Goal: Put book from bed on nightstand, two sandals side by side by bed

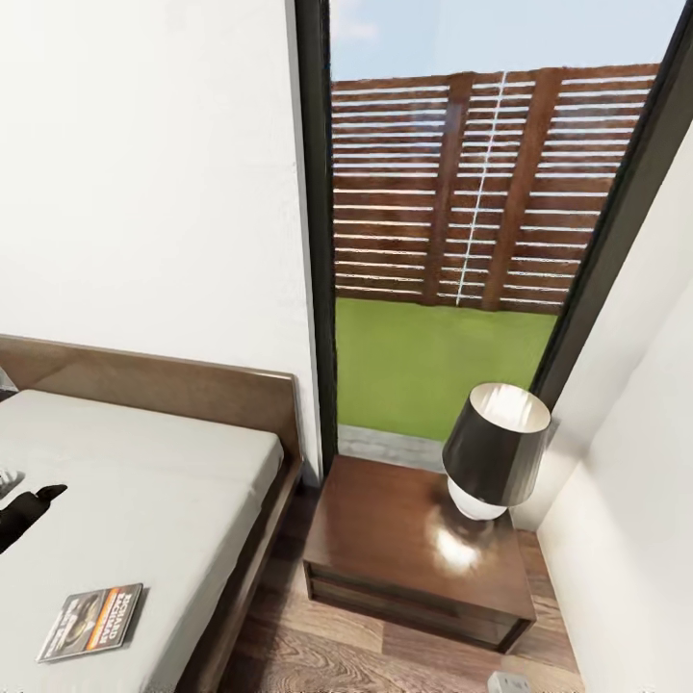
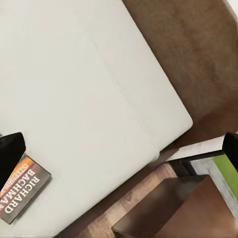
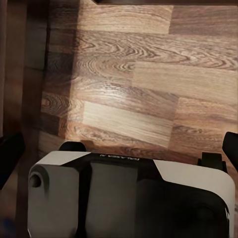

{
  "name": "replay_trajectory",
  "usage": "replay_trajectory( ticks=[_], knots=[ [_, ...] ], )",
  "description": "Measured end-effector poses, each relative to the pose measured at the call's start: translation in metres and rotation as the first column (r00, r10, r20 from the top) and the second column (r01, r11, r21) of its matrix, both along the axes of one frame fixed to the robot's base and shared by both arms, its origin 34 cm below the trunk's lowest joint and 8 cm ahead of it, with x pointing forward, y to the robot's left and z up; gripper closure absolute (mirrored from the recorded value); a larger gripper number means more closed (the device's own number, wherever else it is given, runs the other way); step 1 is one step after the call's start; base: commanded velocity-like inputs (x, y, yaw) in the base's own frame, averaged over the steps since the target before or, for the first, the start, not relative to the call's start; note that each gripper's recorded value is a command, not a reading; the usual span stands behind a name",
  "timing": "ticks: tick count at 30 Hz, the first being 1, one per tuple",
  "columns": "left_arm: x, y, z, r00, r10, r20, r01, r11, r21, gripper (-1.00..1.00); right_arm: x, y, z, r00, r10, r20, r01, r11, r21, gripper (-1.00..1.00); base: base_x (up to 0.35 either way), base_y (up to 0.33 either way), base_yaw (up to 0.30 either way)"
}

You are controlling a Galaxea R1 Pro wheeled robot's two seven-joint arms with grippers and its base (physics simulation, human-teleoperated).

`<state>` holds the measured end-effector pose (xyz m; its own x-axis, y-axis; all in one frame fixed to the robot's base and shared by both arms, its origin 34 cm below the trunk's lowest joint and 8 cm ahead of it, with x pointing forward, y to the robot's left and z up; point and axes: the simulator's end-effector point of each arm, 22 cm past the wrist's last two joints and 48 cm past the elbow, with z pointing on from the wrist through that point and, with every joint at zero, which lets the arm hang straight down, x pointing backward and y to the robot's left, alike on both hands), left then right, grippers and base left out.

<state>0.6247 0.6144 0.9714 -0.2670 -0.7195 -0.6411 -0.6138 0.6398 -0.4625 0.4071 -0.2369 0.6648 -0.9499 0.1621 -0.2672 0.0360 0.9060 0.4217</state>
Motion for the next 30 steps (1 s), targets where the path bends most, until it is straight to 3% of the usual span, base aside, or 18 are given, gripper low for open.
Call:
replay_trajectory(
  ticks=[8,15,17,21,30],
  knots=[
    [-0.018,0.013,-0.052,0.995,0.096,-0.038,-0.095,0.995,0.017,-1.0,-0.004,0.0,-0.004,1.0,0.0,-0.012,0.0,1.0,0.001,-1.0,0.0,0.0,0.0],
    [-0.022,0.014,-0.065,0.992,0.116,-0.046,-0.115,0.993,0.02,-1.0,-0.008,0.0,-0.007,1.0,0.0,-0.023,0.0,1.0,0.001,-1.0,0.0,0.0,0.0],
    [-0.023,0.015,-0.067,0.991,0.13,-0.039,-0.13,0.992,0.006,-1.0,-0.009,0.0,-0.008,1.0,0.0,-0.026,0.0,1.0,0.001,-1.0,0.0,0.0,0.0],
    [-0.027,0.023,-0.065,0.981,0.193,0.011,-0.192,0.979,-0.063,-1.0,-0.011,0.0,-0.01,0.999,0.0,-0.033,0.0,1.0,0.0,-1.0,0.0,0.0,0.0],
    [-0.028,0.025,-0.07,0.978,0.209,0.011,-0.208,0.975,-0.078,-1.0,-0.016,0.0,-0.014,0.999,0.0,-0.047,0.0,1.0,0.0,-1.0,0.0,0.0,0.0]
  ],
)
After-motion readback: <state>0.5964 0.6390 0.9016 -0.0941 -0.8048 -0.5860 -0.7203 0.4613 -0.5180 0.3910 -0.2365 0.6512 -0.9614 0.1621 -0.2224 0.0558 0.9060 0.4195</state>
